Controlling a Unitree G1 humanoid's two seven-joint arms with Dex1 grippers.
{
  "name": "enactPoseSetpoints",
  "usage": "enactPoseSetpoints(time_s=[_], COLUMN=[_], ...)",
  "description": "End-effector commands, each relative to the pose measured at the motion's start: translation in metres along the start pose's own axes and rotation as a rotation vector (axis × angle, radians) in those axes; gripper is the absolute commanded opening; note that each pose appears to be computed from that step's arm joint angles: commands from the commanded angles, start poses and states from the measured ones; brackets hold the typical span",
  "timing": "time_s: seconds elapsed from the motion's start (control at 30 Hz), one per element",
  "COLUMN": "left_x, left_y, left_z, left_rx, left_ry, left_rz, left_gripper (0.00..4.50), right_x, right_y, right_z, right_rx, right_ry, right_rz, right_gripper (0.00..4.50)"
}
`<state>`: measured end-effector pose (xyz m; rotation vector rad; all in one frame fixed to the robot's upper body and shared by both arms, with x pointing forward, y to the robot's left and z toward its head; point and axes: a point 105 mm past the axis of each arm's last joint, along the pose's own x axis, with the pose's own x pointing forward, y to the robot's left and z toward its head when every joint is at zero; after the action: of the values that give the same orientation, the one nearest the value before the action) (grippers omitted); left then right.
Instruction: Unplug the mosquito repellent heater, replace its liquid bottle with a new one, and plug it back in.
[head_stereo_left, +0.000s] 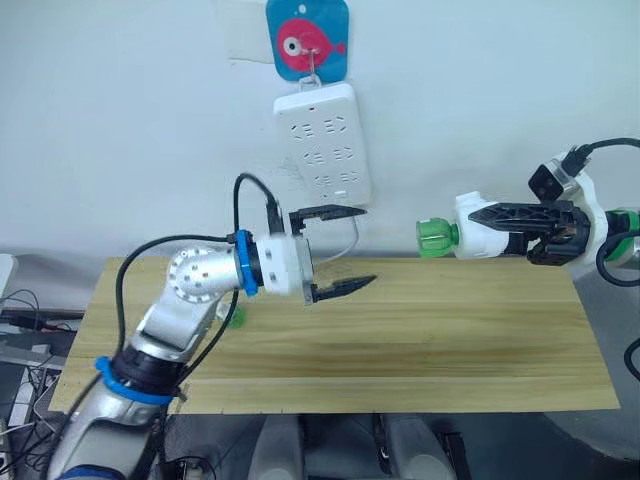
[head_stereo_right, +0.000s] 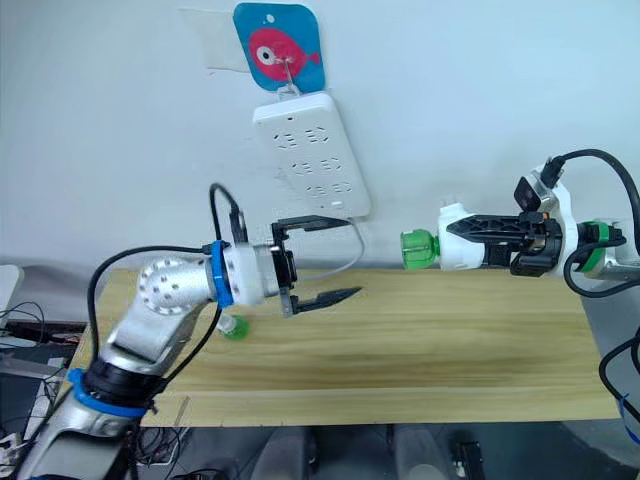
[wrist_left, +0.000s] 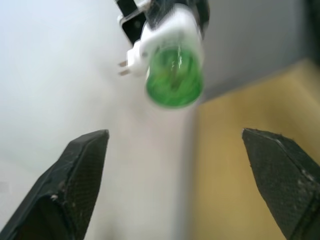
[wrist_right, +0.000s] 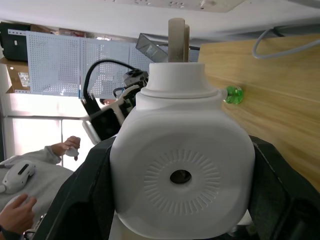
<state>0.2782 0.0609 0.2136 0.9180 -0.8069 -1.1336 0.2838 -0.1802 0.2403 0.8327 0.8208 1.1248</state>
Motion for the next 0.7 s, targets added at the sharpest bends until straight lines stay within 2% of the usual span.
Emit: enactPoseSetpoints(time_s=[0.03, 0.13, 0.37, 0.7], left_x=[0.006, 0.020, 0.048, 0.059], left_y=[-0.001, -0.006, 0.007, 0.008], left_z=[0.010, 0.010, 0.021, 0.029], left_rx=[0.326, 0.420, 0.497, 0.526], left_ry=[-0.086, -0.144, -0.237, -0.286], left_rz=[0.060, 0.083, 0.197, 0.206], left_gripper=[4.49, 4.49, 4.49, 4.49], right_x=[-0.001, 0.002, 0.009, 0.012], right_y=[0.021, 0.023, 0.026, 0.026], right_z=[0.001, 0.000, -0.004, -0.005], right_rx=[-0.045, -0.047, -0.051, -0.055], right_ry=[0.018, 0.034, 0.071, 0.082], right_rz=[0.068, 0.074, 0.097, 0.102], right_gripper=[2.99, 2.99, 2.99, 2.99])
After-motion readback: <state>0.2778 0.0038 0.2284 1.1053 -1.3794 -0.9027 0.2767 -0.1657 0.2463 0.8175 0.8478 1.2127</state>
